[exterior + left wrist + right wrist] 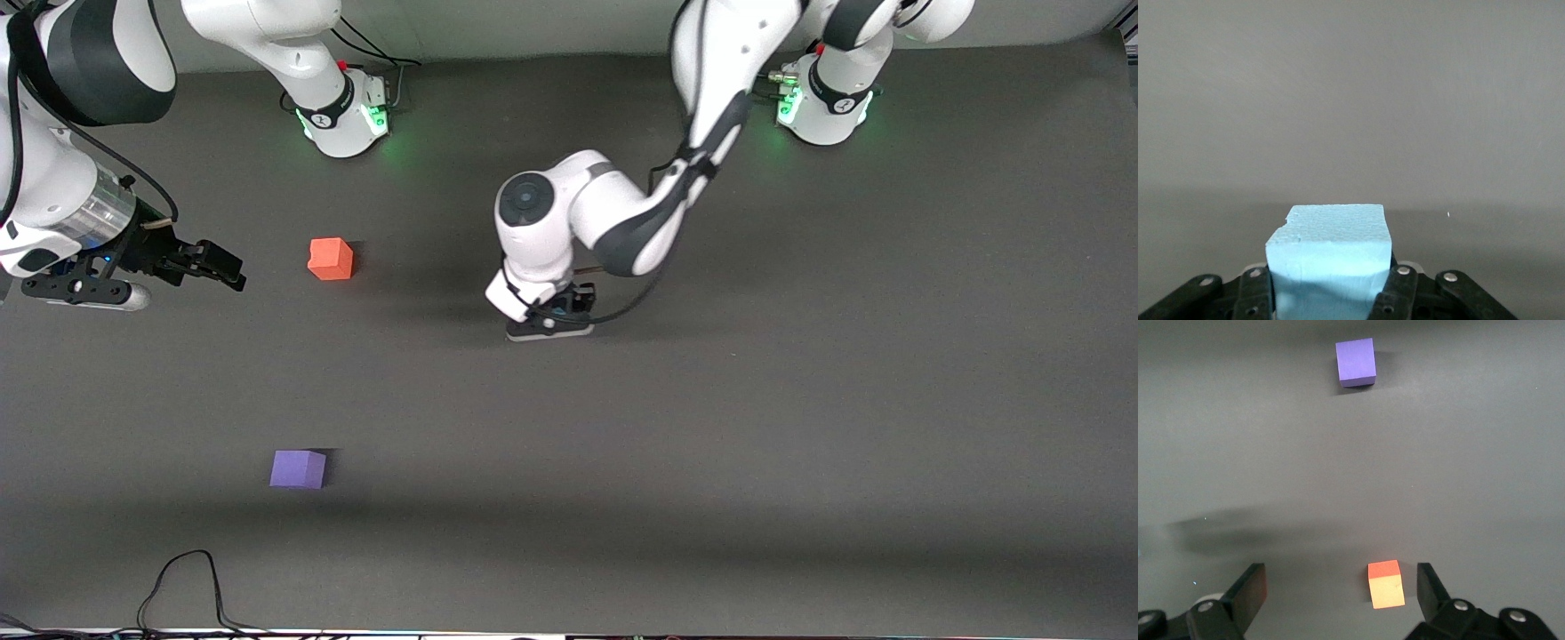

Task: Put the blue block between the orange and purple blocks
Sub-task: 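Lower the cube onto the table middle and open the left gripper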

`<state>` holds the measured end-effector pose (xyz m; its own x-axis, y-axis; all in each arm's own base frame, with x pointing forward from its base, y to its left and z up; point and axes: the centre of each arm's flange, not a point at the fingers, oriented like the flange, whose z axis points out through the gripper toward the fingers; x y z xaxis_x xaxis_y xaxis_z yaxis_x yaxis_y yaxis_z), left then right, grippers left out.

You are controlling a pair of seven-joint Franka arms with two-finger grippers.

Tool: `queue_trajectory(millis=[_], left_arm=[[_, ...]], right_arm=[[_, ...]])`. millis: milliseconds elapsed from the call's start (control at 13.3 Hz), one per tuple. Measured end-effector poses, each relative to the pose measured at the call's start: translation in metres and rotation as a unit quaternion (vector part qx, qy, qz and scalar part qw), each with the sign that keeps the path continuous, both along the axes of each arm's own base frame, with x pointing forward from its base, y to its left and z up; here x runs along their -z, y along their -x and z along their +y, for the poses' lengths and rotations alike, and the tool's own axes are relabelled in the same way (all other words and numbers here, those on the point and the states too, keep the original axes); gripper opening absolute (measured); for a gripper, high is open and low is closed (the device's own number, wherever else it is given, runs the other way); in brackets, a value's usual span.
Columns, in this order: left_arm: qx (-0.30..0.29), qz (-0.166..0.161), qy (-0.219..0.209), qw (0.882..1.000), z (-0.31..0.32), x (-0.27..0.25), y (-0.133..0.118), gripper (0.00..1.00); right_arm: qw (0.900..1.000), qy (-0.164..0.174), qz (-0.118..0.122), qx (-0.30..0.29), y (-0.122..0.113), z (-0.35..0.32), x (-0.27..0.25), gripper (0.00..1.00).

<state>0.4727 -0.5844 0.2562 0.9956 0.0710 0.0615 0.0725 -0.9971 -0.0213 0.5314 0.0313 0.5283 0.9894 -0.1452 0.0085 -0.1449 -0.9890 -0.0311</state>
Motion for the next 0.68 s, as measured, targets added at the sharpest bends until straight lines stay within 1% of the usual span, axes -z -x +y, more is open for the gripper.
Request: queue_trajectory(millis=[75,151,226,452,603,678], left_arm=[[0.007,-0.001,-0.003,1.000,-0.007,0.023,0.008,0.53],[0.011,-0.003,-0.004,1.000,-0.010,0.041,0.011,0.53],[0.010,-0.007,-0.002,1.000,-0.009,0.053,0.007,0.53],[0.005,-0.014,0.000,1.000,-0.003,0.060,-0.003,0.53],[0.004,-0.015,-0.001,1.000,-0.002,0.061,-0.004,0.53],[0.004,-0.014,-0.002,1.000,-0.002,0.063,-0.004,0.56]], right_arm=[[1.000,0.000,-0.001,0.000,0.000,0.000,0.001,1.00],[1.000,0.000,-0.001,0.000,0.000,0.000,0.002,1.00],[1.000,0.000,-0.001,0.000,0.000,0.000,0.004,1.00],[1.000,0.000,0.000,0.000,0.000,0.000,0.006,1.00],[1.000,0.000,0.000,0.000,0.000,0.000,0.006,1.00],[1.000,0.000,0.000,0.000,0.000,0.000,0.006,1.00]])
